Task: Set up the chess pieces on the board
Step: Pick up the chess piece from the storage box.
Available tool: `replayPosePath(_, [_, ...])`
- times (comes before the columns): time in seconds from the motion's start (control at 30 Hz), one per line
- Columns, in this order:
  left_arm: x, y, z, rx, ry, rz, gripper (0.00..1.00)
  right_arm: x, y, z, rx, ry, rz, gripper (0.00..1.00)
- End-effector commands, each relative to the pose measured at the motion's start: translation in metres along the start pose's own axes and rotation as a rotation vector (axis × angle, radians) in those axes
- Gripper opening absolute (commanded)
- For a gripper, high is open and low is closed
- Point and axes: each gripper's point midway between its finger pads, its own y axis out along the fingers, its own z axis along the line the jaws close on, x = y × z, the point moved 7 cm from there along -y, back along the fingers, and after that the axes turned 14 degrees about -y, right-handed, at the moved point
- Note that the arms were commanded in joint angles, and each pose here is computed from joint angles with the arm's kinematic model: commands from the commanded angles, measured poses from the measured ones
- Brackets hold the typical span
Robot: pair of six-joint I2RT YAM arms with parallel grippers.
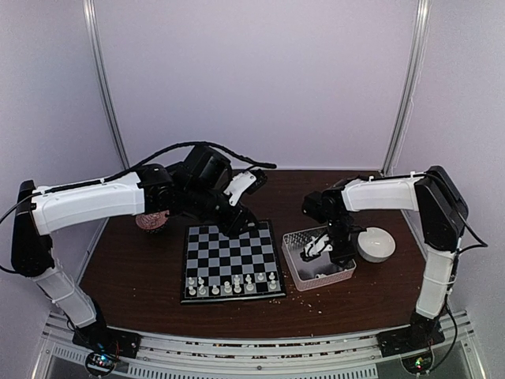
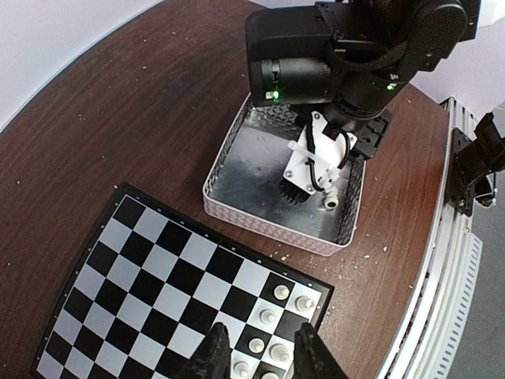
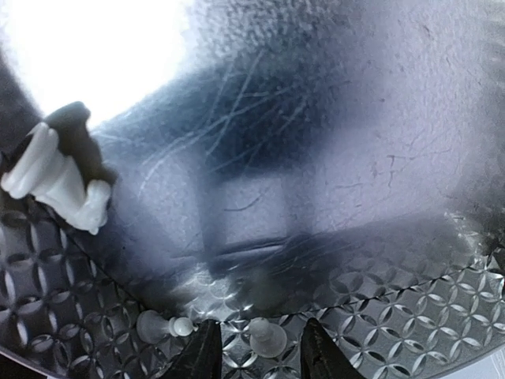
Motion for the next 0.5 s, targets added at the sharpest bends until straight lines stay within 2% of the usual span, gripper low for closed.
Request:
replayPosePath(0.0, [0.0129, -0.0093, -0.0066, -0.047, -0.01, -0.08, 0.28, 0.0039, 0.0018, -0.0101, -0.043, 0.03, 0.026, 0.31])
replayPosePath(0.47, [0.0116, -0.0032, -0.0062, -0.055, -0.022, -0.067, 0.28, 0.0081, 0.0071, -0.0088, -0.008, 0.048, 0.01, 0.03])
